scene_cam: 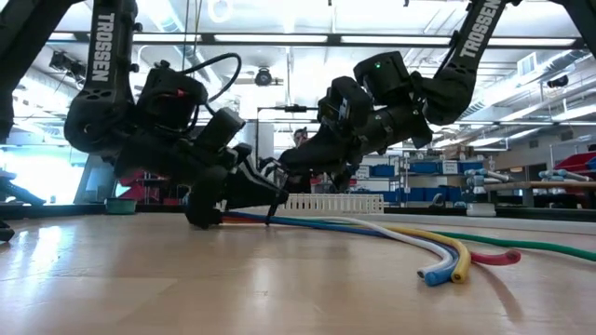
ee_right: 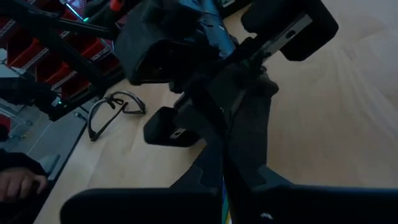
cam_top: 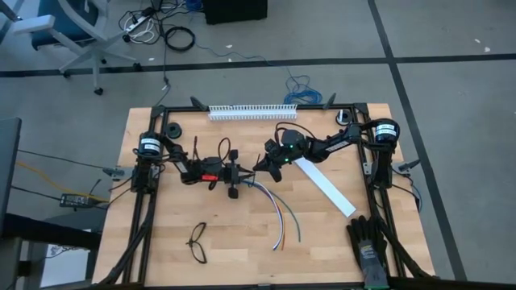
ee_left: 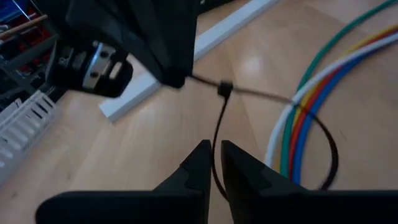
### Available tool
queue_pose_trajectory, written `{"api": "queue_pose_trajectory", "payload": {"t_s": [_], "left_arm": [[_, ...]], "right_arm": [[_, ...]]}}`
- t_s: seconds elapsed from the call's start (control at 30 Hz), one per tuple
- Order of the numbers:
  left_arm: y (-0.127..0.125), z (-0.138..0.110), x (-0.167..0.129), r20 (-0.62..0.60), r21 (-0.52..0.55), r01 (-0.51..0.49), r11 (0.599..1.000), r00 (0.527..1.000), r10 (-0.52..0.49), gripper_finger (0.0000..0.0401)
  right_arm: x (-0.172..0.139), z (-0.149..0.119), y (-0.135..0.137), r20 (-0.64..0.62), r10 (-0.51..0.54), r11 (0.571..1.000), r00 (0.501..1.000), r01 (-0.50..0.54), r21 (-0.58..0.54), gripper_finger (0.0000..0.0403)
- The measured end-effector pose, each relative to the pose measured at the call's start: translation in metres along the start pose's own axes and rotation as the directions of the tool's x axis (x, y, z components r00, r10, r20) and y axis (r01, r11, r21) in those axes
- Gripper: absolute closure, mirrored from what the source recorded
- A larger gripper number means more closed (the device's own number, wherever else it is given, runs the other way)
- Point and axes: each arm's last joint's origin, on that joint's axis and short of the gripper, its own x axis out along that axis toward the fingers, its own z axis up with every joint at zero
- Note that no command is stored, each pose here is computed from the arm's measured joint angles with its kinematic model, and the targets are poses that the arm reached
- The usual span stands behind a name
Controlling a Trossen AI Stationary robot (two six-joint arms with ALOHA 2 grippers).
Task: Ziptie cables
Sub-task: Wrap the zip tie around the cable wires
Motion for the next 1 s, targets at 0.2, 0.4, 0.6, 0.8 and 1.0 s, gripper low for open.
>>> {"api": "queue_pose_trajectory", "payload": {"t_s": [0.2,0.4,0.6,0.8,1.0], "left_arm": [[0.002,0.003,-0.01,0.082,-0.004,-0.032,0.999,0.996,0.032,0.0355],[0.002,0.002,-0.02,0.108,-0.08,-0.051,0.996,0.992,0.059,0.0355],[0.002,0.004,-0.017,0.123,-0.258,-0.01,0.966,0.991,0.043,0.0354],[0.004,0.008,-0.013,0.155,-0.394,0.019,0.919,0.987,0.046,0.0354],[0.013,0.005,-0.013,0.158,-0.57,0.057,0.819,0.987,0.041,0.0354]], "right_arm": [[-0.001,0.0,-0.002,0.0,-0.015,1.0,1.0,0.015,0.004,0.0403],[-0.003,0.002,-0.006,0.007,-0.028,1.0,1.0,0.028,0.009,0.0403],[-0.004,0.002,-0.007,0.012,-0.04,0.999,0.999,0.04,-0.008,0.0403],[-0.004,0.003,-0.008,0.016,-0.047,0.998,0.999,0.048,-0.031,0.0403],[-0.003,0.003,-0.007,0.025,-0.055,0.997,0.998,0.056,-0.058,0.0403]]}}
